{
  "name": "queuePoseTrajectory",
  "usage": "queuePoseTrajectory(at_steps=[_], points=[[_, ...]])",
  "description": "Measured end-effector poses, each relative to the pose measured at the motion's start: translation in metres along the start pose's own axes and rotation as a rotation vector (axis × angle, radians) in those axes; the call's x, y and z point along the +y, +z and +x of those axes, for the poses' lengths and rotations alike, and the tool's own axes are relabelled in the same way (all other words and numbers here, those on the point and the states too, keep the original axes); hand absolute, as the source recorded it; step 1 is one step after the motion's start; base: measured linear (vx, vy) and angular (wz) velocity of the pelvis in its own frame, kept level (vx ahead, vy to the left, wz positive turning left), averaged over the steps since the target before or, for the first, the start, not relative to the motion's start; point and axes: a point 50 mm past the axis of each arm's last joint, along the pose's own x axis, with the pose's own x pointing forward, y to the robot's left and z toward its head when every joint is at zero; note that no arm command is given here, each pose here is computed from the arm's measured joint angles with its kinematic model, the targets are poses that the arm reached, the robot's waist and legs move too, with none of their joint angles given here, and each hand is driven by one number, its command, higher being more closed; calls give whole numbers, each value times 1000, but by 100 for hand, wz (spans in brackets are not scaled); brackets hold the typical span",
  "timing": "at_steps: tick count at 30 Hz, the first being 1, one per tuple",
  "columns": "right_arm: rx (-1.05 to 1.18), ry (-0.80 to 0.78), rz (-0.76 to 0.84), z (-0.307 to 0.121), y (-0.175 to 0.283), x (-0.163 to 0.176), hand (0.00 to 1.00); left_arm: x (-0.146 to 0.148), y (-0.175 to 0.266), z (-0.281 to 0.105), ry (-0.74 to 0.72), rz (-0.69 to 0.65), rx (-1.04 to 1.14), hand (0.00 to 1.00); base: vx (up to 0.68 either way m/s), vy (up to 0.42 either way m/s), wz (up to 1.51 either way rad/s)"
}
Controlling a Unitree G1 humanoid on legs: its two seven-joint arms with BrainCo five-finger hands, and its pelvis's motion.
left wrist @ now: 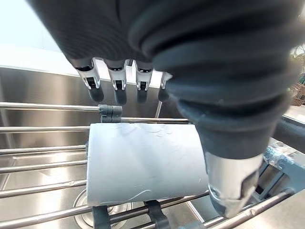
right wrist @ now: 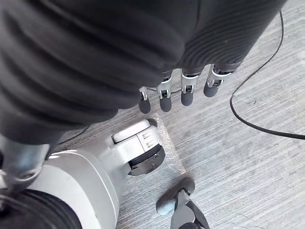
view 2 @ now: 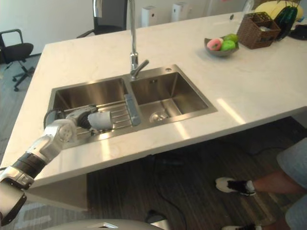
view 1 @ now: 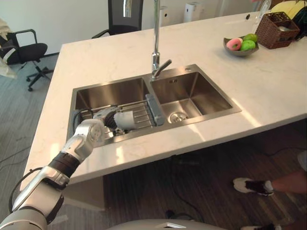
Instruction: Walk over to the sink, pick up the cup, carry it to the dishwasher, place the cup inside the dishwasher, then close the dishwasher door
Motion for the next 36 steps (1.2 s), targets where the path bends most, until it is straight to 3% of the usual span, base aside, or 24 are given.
queuePoseTrajectory(at_steps=[14, 36], points=[[-24, -2, 53, 1, -12, 3, 0, 0, -3, 1, 41, -29, 49, 0, -13, -5, -5], [-37, -41, 97, -2, -30, -4, 0, -26, -28, 6, 60, -135, 272, 0, -12, -9, -7]])
